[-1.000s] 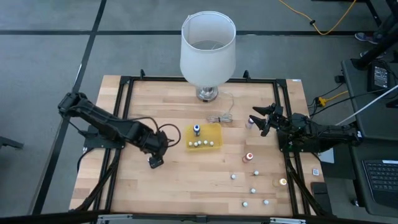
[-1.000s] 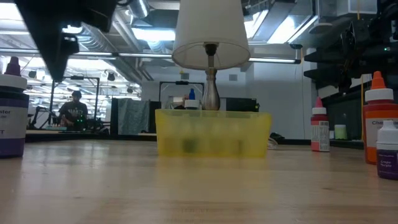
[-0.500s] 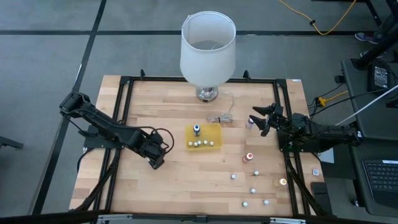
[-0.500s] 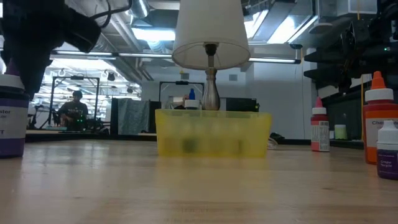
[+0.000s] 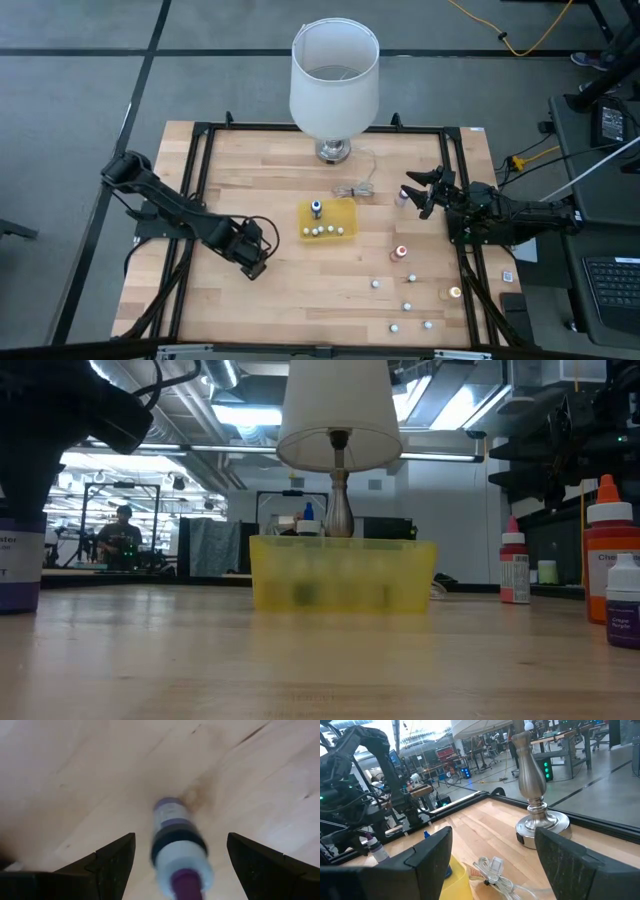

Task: Pick & Place food coloring
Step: Put the large purple food coloring bottle into the yellow bin

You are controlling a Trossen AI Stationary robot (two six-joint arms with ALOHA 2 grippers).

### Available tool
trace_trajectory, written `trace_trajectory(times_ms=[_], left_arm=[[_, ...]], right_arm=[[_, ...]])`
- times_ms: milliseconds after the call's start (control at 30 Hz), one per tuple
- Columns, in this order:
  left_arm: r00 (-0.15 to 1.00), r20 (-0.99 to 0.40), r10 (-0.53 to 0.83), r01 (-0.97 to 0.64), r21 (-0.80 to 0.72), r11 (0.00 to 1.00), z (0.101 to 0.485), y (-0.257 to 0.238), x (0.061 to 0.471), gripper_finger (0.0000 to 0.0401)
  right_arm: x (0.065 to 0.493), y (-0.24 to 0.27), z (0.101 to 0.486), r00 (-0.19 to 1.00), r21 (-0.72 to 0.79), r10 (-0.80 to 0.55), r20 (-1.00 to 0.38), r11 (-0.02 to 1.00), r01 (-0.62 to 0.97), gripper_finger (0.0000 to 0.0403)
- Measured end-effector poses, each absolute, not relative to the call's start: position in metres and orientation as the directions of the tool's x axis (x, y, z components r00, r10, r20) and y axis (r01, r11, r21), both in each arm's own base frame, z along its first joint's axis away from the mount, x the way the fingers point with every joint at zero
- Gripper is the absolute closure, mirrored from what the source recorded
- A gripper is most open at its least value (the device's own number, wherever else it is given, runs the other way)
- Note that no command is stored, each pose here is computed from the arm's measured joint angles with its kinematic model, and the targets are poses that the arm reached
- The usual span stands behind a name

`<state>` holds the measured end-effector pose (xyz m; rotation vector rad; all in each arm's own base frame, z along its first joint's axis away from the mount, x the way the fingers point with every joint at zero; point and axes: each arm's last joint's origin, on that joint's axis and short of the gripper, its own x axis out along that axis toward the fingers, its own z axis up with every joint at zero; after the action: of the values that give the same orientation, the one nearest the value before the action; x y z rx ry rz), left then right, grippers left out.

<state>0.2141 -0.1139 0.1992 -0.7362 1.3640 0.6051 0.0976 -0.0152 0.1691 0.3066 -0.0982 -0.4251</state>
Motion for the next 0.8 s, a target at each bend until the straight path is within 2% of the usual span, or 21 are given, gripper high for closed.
trace_trajectory(times_ms=[233, 667, 800], left_arm=[[0.117, -0.992, -0.048, -0.773, -0.121, 0.622, 0.1947, -0.1161, 0.2177, 0.0114], [0.114, -0.992, -0.055, -0.766, -0.123, 0.631, 0.1952, -0.1162, 0.2175, 0.0245], [0.126, -0.990, -0.057, -0.748, -0.132, 0.651, 0.2006, -0.1129, 0.2172, 0.0255]], right_arm=[[0.0976, -0.0152, 0.1692, 0.907, 0.313, -0.420, 0.030, 0.866, 0.391, 0.0120], [0.0976, -0.0152, 0.1690, 0.907, 0.312, -0.420, 0.029, 0.866, 0.391, 0.0120], [0.0976, -0.0151, 0.1691, 0.907, 0.312, -0.420, 0.030, 0.866, 0.390, 0.0120]])
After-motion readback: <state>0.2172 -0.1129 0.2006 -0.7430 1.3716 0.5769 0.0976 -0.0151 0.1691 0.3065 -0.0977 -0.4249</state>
